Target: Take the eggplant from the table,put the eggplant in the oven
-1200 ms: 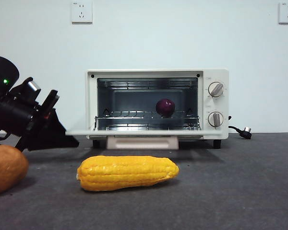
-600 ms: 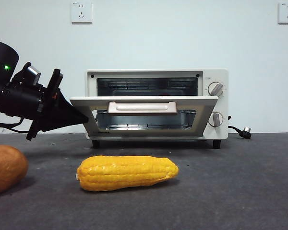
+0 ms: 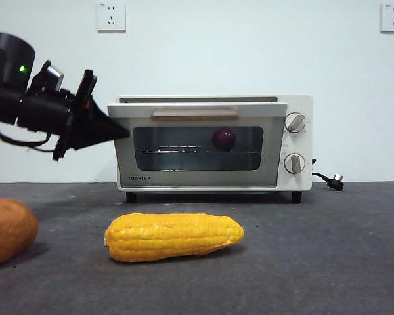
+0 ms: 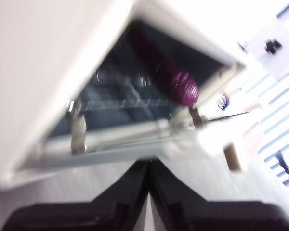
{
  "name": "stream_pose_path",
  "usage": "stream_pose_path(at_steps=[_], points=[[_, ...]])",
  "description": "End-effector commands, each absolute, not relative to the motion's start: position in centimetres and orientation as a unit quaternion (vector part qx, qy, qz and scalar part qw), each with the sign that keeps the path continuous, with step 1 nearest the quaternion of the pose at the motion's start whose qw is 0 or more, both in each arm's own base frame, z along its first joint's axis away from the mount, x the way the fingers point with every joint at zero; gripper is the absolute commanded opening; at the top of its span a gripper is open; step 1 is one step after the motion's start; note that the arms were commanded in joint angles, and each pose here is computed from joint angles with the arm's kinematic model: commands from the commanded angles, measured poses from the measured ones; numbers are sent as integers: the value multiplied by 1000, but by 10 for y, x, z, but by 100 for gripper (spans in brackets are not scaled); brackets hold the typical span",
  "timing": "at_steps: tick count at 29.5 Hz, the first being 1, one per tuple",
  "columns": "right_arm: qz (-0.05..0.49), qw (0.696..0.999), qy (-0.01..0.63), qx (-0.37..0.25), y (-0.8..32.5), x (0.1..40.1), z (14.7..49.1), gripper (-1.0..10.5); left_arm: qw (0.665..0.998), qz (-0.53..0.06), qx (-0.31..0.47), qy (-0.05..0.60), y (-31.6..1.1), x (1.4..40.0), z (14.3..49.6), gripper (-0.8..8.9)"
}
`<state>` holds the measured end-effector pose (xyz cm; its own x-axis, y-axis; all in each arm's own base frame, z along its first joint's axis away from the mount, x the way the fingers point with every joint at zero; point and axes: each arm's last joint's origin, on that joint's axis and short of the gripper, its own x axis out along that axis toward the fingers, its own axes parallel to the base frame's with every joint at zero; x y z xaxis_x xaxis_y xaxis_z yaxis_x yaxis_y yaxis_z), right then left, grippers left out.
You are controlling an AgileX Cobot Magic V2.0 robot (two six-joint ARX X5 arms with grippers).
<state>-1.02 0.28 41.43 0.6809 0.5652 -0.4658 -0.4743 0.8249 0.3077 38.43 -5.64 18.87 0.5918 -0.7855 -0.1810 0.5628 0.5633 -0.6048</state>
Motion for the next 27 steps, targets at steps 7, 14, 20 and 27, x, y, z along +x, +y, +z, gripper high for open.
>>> stream_pose_path(at_steps=[7, 14, 20, 27], points=[[283, 909, 295, 83, 2, -11, 411, -12, 873, -379, -242, 189, -57, 396, 207, -8], [283, 909, 294, 81, 2, -11, 411, -12, 859, -398, -246, 207, -61, 394, 211, -7], [283, 909, 294, 81, 2, -11, 411, -12, 856, -410, -241, 204, -65, 385, 227, -7], [281, 910, 293, 80, 2, -11, 411, -12, 868, -415, -194, 193, -72, 358, 267, -6]])
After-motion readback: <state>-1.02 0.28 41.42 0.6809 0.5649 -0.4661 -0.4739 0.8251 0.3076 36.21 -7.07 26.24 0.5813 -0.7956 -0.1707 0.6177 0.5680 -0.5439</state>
